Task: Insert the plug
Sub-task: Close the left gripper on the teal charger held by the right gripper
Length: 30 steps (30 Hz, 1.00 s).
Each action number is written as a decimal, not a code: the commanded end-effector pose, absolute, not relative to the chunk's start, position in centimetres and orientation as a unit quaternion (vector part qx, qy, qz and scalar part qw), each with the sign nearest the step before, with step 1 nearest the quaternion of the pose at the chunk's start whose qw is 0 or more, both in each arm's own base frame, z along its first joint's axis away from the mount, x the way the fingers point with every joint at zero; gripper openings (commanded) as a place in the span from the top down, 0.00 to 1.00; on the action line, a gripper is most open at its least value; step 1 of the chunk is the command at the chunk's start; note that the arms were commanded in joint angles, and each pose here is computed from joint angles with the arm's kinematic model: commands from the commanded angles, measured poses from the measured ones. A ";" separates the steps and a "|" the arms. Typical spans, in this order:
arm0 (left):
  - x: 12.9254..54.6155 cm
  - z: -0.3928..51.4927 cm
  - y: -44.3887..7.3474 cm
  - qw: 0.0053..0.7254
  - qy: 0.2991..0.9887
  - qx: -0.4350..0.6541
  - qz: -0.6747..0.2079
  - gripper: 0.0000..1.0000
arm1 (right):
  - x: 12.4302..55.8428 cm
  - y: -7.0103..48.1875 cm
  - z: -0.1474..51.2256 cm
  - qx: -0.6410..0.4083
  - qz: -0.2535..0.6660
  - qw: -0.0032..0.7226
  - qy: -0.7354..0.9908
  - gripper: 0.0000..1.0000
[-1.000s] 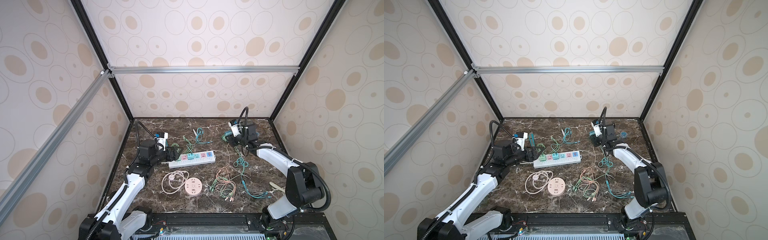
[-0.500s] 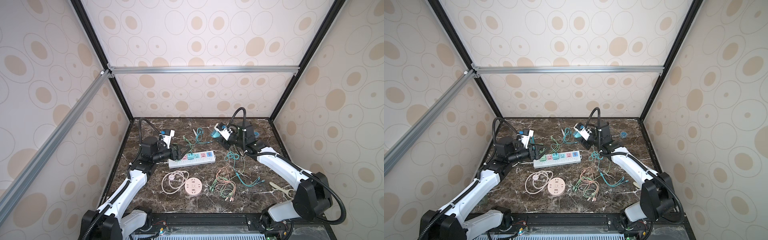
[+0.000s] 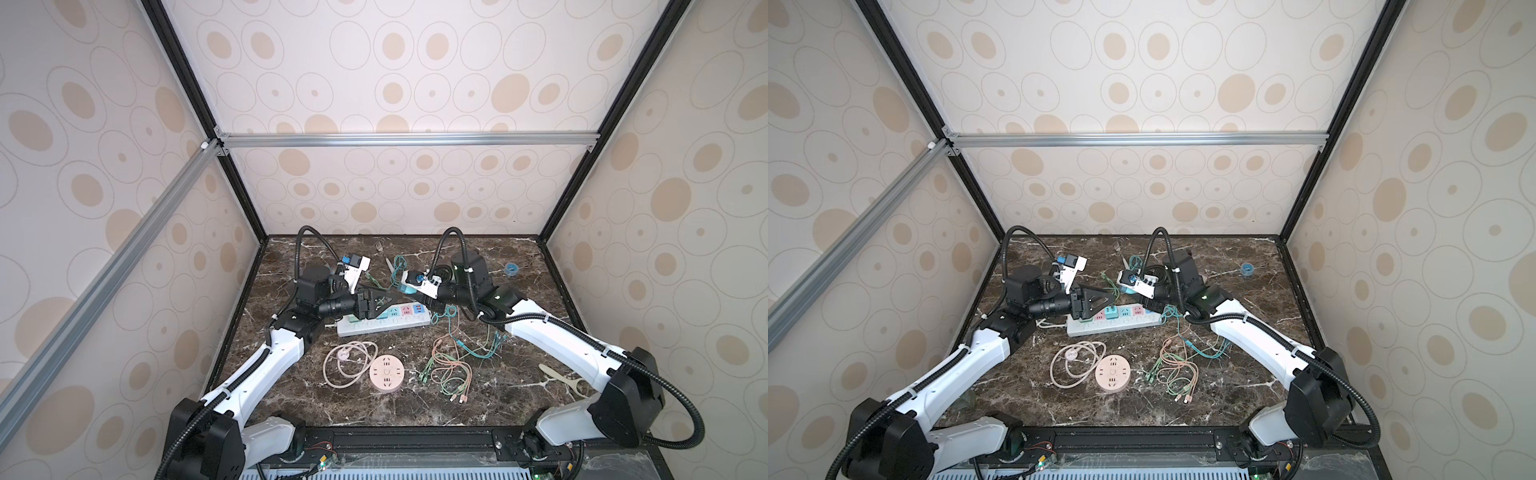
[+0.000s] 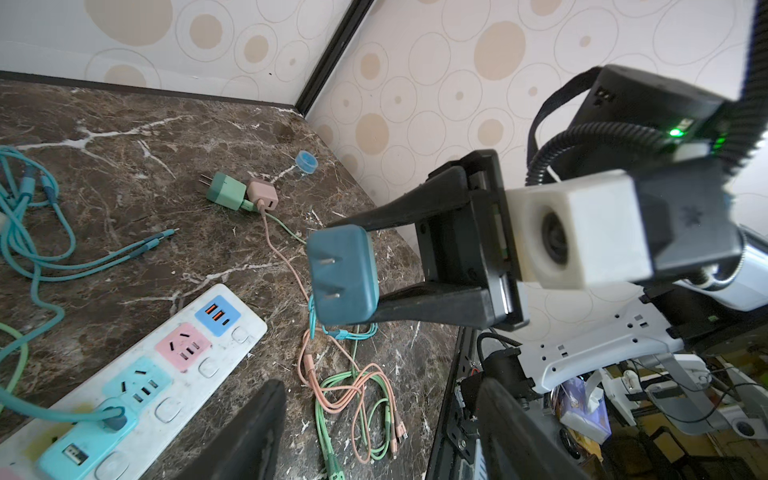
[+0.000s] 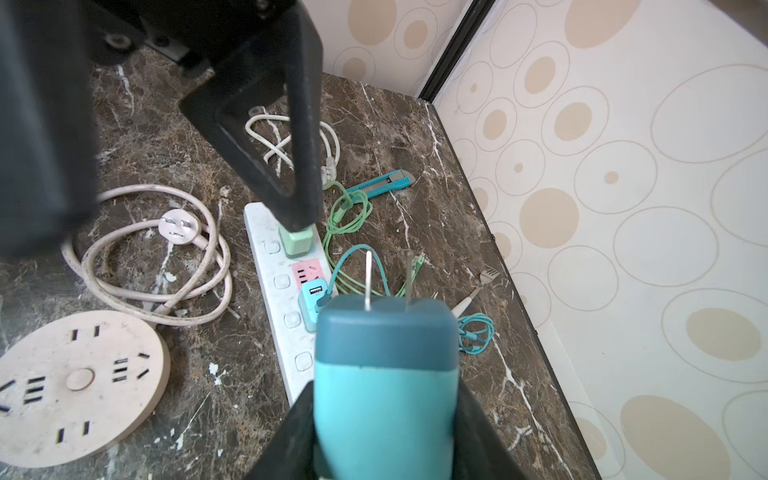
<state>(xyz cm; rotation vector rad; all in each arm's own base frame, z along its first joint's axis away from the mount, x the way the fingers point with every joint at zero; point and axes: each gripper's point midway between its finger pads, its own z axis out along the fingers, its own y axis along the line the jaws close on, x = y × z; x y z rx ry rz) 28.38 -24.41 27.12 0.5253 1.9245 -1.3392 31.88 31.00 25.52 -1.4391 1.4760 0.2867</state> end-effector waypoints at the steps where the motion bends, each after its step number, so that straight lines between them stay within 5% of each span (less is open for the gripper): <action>1: 28.7 29.1 -24.9 0.377 0.731 0.219 -0.525 0.30 | 30.9 31.6 28.6 -0.612 0.104 0.534 0.574 0.74; 30: 28.8 28.3 -26.2 0.345 0.737 0.222 -0.536 0.66 | 29.5 33.4 28.8 -0.637 0.052 0.544 0.543 0.75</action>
